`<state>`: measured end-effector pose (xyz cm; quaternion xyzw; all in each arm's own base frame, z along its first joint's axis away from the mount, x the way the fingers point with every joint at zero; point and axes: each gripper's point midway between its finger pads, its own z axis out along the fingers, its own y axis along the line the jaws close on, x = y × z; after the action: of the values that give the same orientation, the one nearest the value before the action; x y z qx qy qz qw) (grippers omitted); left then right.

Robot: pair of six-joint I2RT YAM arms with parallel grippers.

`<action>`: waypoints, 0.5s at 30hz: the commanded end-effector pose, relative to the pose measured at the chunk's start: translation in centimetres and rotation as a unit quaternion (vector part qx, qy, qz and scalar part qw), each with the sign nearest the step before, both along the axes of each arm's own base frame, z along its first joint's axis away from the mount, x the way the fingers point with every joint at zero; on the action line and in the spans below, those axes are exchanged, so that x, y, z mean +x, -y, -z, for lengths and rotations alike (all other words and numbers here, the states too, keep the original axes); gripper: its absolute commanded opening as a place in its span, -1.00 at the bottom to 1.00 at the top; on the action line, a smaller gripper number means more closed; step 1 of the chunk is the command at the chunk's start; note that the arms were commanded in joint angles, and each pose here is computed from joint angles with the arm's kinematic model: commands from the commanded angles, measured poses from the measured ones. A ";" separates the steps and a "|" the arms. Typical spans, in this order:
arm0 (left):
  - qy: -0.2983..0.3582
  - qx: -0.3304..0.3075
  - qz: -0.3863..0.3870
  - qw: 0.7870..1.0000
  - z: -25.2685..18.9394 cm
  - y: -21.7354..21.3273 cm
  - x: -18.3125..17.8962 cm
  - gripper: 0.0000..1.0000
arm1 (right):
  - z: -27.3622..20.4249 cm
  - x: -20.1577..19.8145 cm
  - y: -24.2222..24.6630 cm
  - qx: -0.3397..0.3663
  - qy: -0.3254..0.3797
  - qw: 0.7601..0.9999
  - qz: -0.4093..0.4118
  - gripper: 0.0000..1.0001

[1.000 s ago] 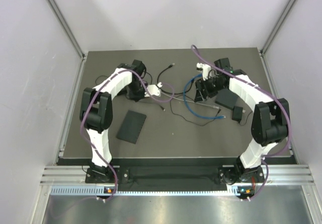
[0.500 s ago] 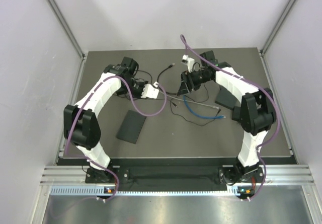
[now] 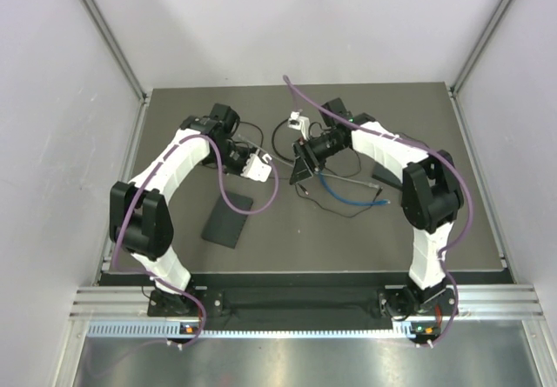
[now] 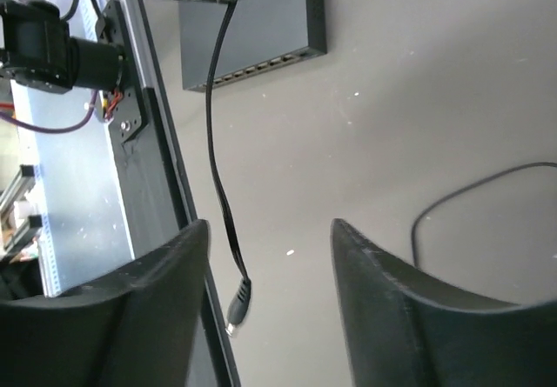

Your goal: Insert the plug into the switch port

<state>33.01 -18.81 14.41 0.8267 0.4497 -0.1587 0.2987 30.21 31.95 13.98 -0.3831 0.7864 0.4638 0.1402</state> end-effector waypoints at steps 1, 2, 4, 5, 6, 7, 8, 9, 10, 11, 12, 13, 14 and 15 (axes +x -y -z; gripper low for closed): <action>0.027 -0.036 0.030 0.999 -1.9 1.1 -0.5 -1.00 | -0.5 -0.8 -1.4 0.011 0.009 0.999 -0.035 0.12; 0.028 -0.040 0.029 0.998 -2.0 1.3 -0.4 -1.00 | -0.5 -0.9 -1.5 0.010 0.008 0.999 -0.037 0.07; 0.026 -0.042 0.028 0.998 -2.1 1.4 -0.3 -1.00 | -0.2 -1.1 -1.7 0.007 0.003 0.999 -0.040 -0.26; 0.025 -0.045 0.029 0.998 -2.1 1.5 -0.3 -1.00 | -0.1 -1.2 -1.8 0.007 -0.001 0.999 -0.039 -0.46; 0.025 -0.045 0.029 0.998 -2.1 1.5 -0.3 -1.00 | -0.4 -1.2 -2.0 0.011 -0.011 0.999 -0.035 -0.97; 0.026 -0.046 0.028 0.998 -2.1 1.6 -0.2 -1.00 | -0.5 -1.1 -2.1 0.014 -0.017 0.999 -0.030 -1.00; 0.027 -0.056 0.014 0.998 -2.5 1.9 0.2 -0.88 | -1.0 -0.9 -2.2 0.021 -0.021 0.999 -0.024 -1.00; 0.024 -0.065 0.002 0.998 -2.8 2.1 0.4 -0.75 | -1.4 -0.9 -2.4 0.024 -0.051 0.998 -0.004 -1.00; 0.020 -0.074 -0.012 0.997 -3.3 2.3 0.6 -0.64 | -2.3 0.0 -2.9 0.046 -0.049 0.998 0.009 -1.00; -0.003 -0.098 -0.041 0.994 -4.5 2.7 0.6 -0.49 | -2.9 0.7 -3.0 0.056 -0.058 0.996 0.027 -0.99; -0.001 -0.123 -0.062 0.990 -6.2 2.8 1.1 -0.31 | -3.7 1.3 -2.3 0.063 -0.114 0.989 0.075 -1.00; -0.015 -0.142 -0.079 0.987 -7.2 2.9 0.9 -0.22 | -5.0 3.6 -2.8 0.103 -0.088 0.986 0.098 -1.00; -0.034 -0.159 -0.096 0.982 -8.2 2.9 0.6 -0.14 | -5.6 4.4 -2.6 0.116 -0.105 0.980 0.126 -1.00; -0.023 -0.179 -0.093 0.979 -10.0 2.9 -0.2 0.00 | -5.9 5.4 -1.8 0.124 -0.169 0.960 0.186 -1.00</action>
<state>33.51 -20.33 16.50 0.7637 0.5050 -0.2001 0.3488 31.55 34.15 14.60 -0.2607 0.8068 0.5199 0.1041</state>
